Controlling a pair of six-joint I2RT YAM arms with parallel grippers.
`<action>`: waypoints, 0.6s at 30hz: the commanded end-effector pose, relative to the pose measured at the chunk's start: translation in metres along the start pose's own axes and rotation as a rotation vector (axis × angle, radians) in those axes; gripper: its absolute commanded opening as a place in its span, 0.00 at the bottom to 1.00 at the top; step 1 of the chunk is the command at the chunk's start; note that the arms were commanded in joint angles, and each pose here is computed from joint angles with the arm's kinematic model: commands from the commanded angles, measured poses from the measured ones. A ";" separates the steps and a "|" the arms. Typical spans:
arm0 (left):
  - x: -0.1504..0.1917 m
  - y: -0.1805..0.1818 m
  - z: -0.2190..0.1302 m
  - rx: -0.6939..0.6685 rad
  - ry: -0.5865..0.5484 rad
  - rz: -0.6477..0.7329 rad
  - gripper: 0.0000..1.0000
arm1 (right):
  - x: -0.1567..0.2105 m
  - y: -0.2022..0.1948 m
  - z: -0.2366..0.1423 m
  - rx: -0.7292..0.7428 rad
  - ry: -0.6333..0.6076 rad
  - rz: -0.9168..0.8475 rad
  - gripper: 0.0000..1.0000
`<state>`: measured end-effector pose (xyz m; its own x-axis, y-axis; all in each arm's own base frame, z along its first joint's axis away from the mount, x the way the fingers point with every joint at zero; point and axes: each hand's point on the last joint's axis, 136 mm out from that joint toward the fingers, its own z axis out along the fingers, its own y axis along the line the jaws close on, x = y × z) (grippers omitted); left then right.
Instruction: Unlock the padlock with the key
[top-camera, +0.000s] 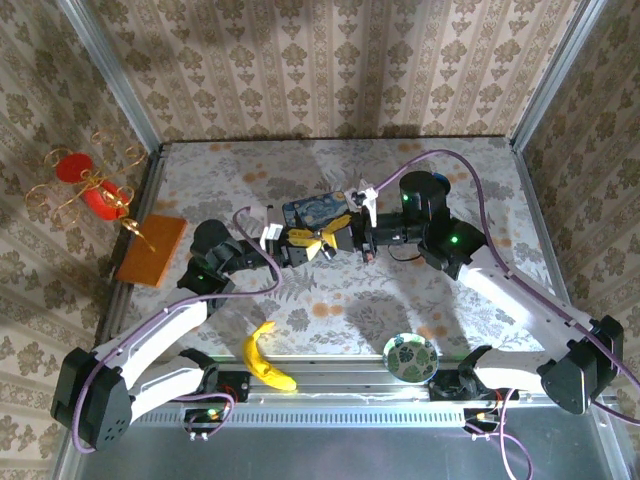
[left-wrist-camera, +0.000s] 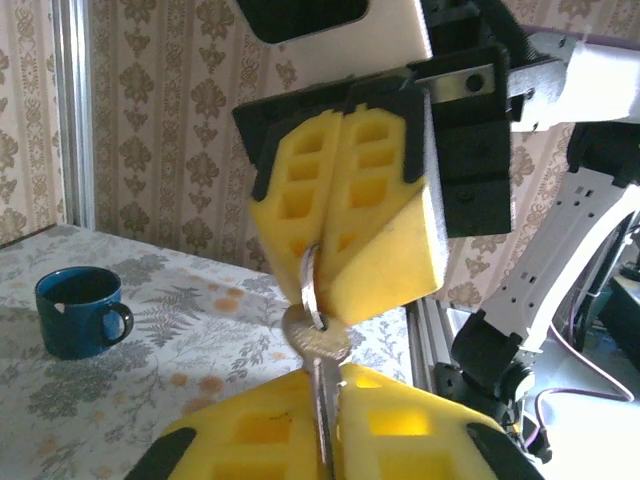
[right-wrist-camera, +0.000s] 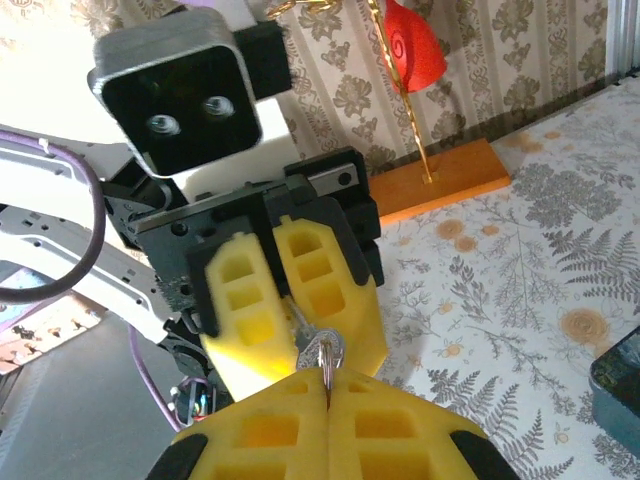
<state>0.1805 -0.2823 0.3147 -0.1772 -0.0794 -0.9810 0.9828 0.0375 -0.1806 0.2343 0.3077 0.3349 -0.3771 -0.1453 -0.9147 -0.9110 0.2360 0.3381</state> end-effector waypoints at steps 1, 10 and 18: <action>-0.003 0.000 -0.001 -0.018 0.007 0.028 0.03 | -0.005 0.009 -0.006 0.004 -0.006 -0.036 0.03; 0.002 0.002 -0.005 -0.057 0.037 0.056 0.00 | -0.001 0.011 -0.007 0.020 0.015 -0.049 0.07; 0.008 0.002 -0.006 -0.063 0.090 0.092 0.00 | 0.000 0.011 -0.008 0.028 0.016 -0.027 0.34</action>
<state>0.1817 -0.2794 0.2970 -0.1558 0.0007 -0.9878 0.9837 0.0912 -0.1551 0.2314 0.3059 0.3248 -0.3705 -0.1865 -0.9099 -0.9097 0.2709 0.3149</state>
